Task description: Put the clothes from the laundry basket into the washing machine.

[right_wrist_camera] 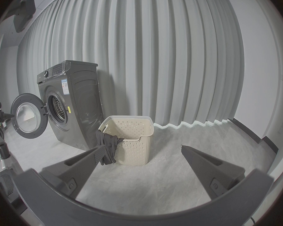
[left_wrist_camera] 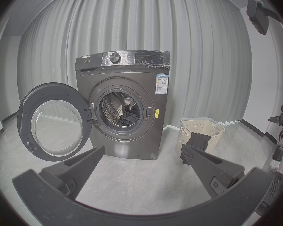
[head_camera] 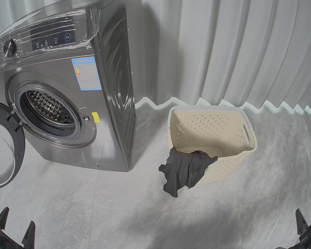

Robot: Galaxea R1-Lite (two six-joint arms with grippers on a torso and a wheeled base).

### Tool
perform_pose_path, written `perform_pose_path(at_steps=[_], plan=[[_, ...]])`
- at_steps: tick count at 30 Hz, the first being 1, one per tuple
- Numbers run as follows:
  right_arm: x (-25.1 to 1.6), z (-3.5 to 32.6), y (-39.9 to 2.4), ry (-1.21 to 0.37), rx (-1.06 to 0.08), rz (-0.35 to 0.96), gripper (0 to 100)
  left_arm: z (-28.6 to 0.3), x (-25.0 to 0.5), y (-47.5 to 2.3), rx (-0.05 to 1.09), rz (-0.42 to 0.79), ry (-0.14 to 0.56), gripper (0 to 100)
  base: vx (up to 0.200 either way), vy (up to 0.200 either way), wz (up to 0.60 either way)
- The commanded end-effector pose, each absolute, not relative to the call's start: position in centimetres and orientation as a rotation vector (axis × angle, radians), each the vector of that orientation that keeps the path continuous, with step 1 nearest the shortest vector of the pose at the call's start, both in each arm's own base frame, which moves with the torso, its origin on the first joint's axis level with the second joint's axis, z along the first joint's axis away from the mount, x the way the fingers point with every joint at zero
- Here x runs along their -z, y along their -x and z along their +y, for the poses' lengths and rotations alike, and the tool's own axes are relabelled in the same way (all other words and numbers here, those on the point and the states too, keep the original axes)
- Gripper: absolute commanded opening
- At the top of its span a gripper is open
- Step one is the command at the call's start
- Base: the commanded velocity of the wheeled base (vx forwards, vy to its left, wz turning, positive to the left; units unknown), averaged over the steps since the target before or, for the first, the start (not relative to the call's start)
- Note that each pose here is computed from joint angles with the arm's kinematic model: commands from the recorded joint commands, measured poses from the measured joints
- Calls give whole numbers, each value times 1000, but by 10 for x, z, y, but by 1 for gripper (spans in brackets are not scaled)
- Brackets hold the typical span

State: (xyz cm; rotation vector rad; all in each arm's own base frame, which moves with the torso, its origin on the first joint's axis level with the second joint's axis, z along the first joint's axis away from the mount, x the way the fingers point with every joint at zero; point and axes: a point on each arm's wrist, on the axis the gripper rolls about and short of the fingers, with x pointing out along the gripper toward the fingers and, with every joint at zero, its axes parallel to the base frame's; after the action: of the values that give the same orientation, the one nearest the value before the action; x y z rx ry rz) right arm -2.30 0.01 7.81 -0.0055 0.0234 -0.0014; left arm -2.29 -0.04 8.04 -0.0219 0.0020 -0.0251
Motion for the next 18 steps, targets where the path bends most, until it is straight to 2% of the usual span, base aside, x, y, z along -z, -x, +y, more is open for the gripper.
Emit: perform_pose_path(at_steps=[1, 8, 17, 18], plan=[[-76, 0, 24, 6, 0, 15, 100, 0, -76, 23, 25, 2, 21, 100, 0, 0, 0], [-76, 0, 24, 6, 0, 15, 100, 0, -75, 23, 25, 3, 22, 100, 0, 0, 0], [-76, 0, 24, 5, 8, 17, 100, 0, -76, 23, 25, 2, 21, 100, 0, -200, 0], [-76, 0, 24, 6, 1, 17, 100, 0, -76, 23, 25, 2, 21, 100, 0, 0, 0]])
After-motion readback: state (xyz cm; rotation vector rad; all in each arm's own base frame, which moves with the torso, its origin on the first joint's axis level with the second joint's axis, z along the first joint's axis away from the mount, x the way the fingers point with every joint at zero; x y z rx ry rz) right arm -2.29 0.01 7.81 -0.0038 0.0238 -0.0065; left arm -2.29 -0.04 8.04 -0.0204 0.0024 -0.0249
